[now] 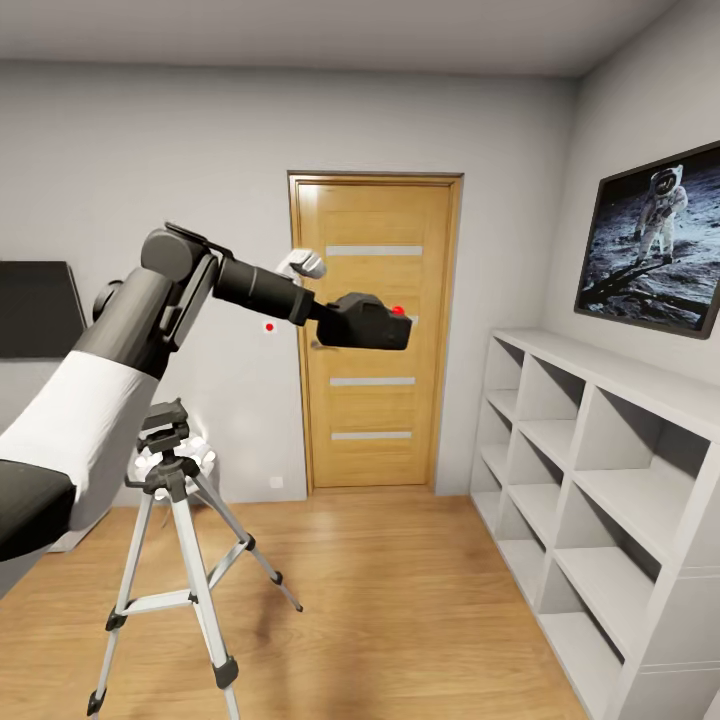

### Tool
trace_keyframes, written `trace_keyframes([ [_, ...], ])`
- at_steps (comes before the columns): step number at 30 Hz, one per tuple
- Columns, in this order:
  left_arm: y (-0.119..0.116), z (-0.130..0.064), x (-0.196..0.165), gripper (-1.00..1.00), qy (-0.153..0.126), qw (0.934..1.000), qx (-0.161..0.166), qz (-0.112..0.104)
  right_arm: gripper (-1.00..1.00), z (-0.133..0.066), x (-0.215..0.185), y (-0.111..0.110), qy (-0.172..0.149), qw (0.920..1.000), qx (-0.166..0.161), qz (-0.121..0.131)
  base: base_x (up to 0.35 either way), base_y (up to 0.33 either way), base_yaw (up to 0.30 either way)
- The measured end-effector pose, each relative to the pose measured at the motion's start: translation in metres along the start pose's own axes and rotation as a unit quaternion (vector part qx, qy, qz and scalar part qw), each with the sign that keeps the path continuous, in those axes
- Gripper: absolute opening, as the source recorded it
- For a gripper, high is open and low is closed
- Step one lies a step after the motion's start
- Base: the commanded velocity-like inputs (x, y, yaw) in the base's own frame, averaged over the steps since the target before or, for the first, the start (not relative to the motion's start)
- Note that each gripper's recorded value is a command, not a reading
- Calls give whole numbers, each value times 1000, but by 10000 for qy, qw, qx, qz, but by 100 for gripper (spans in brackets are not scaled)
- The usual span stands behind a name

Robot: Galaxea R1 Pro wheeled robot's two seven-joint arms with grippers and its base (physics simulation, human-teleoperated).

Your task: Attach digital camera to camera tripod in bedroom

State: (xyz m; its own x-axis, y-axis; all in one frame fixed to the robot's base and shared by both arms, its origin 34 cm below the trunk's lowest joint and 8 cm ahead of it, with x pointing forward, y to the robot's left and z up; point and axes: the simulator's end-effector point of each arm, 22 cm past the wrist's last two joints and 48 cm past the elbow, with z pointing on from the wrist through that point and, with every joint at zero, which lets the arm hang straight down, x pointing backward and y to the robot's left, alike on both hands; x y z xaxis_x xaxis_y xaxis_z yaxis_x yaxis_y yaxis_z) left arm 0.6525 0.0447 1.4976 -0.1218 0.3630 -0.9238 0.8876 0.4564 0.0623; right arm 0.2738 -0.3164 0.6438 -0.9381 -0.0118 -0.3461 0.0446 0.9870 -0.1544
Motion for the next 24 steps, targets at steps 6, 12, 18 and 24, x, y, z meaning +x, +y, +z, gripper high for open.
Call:
trace_keyframes([
  [6, 0, 0, 3, -100, 24, 10000, 17, -19, 100, 0, 0, 0, 0, 10000, 0, 1, 0, 0, 0],
  [12, -4, 1, 9, -100, 38, 9998, 192, -92, 100, 0, 0, 0, 1, 10000, 0, 0, 0, 0, 0],
  [18, -15, -1, 26, -100, 101, 9977, 619, -249, 100, 0, 0, 0, 0, 10000, 0, 0, 0, 0, 0],
  [24, -16, 4, 48, -100, 183, 9957, 788, -442, 100, 0, 0, 0, 1, 10000, 0, 0, 0, 0, 0],
])
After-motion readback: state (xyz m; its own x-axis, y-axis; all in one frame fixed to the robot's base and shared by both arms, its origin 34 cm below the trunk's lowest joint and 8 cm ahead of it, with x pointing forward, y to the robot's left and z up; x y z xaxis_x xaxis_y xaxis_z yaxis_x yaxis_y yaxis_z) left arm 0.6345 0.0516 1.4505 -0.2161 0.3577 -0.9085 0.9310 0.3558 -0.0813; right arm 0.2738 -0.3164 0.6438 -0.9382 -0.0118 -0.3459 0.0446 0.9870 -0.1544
